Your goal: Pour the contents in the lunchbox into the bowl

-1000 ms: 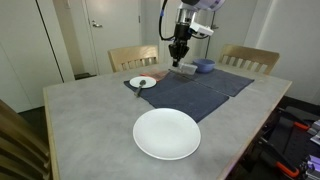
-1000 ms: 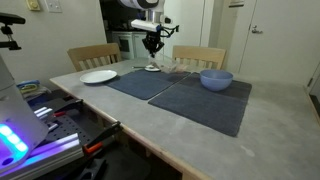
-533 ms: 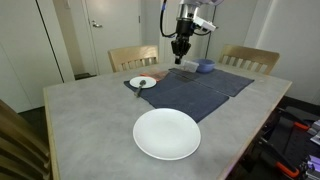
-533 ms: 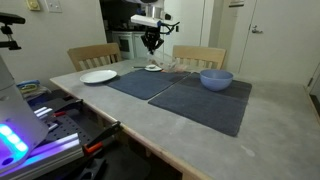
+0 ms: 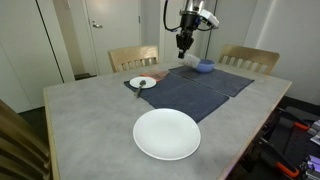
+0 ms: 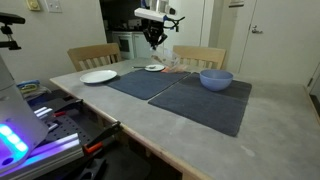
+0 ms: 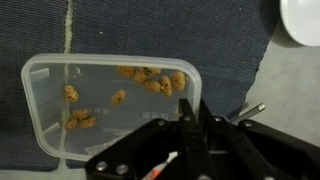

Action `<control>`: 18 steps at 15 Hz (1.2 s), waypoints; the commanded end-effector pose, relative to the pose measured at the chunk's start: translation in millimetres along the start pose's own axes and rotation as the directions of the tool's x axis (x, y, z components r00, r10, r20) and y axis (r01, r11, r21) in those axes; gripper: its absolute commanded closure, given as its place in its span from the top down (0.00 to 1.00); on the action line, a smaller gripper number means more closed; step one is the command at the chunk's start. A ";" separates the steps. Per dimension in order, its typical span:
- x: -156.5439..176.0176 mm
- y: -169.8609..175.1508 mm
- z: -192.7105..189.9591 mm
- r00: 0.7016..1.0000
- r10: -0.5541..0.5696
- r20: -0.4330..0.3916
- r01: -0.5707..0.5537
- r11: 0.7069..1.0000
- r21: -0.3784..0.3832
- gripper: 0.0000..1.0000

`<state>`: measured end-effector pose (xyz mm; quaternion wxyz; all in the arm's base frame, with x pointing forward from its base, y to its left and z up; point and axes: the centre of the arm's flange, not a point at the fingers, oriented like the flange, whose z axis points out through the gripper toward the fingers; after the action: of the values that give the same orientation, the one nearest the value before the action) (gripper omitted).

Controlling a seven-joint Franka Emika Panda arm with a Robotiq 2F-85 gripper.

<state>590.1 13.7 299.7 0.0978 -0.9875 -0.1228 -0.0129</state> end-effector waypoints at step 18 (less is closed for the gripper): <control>1.8 21.1 -36.7 0.998 -0.060 -0.007 0.061 0.987 0.146 0.02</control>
<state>595.1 -12.3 331.0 0.1686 -0.9738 -0.1526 -0.0100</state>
